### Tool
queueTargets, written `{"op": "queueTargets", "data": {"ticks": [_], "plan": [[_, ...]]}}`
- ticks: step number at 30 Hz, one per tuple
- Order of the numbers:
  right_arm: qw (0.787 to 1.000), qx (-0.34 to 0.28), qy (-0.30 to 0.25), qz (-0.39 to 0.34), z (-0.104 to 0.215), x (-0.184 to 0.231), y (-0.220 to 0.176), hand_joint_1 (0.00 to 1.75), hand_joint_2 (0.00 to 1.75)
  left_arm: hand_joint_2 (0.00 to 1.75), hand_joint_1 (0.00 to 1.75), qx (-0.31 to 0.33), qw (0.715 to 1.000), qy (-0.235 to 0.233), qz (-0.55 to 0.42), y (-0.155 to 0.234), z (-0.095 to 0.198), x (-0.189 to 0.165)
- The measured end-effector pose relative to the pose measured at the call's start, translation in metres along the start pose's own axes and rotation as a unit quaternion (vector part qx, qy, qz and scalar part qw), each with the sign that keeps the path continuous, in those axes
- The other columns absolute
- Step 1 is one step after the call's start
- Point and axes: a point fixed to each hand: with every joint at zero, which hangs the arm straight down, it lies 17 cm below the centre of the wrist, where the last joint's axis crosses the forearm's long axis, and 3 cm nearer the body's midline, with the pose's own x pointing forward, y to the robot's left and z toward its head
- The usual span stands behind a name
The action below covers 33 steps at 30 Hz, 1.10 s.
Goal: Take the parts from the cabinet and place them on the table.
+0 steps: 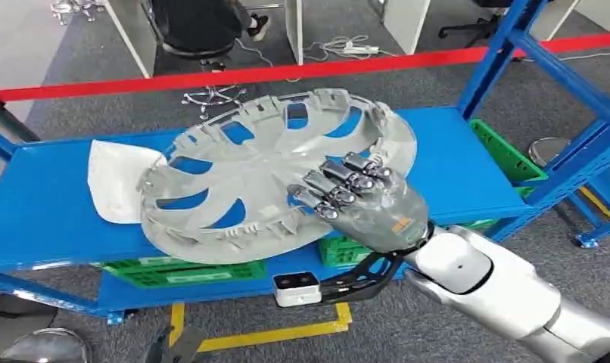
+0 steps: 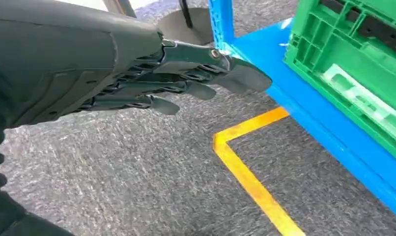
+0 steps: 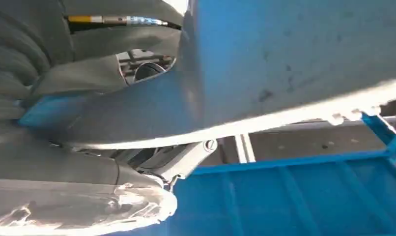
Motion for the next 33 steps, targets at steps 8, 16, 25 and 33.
{"op": "queueTargets", "data": {"ticks": [8, 16, 25, 33], "plan": [[1.0, 0.003, 0.001, -0.001, 0.0011, 0.0005, 0.0017, 1.75, 1.75, 1.75, 0.0, -0.001, 1.0, 0.004, -0.002, -0.001, 0.001, -0.0026], [1.0, 0.003, 0.006, -0.003, 0.0009, -0.0022, 0.0016, 1.75, 1.75, 1.75, 0.0, 0.004, 1.0, 0.005, -0.005, 0.0006, 0.0009, -0.0031], [1.0, 0.009, 0.009, -0.004, 0.0035, -0.0035, 0.0037, 1.75, 1.75, 1.75, 0.0, 0.002, 1.0, 0.003, -0.004, -0.0019, 0.0005, -0.0006], [1.0, 0.01, 0.011, -0.004, 0.0021, -0.0054, 0.0036, 1.75, 1.75, 1.75, 0.0, 0.0, 1.0, 0.004, -0.007, -0.0028, 0.0016, -0.0024]]}}
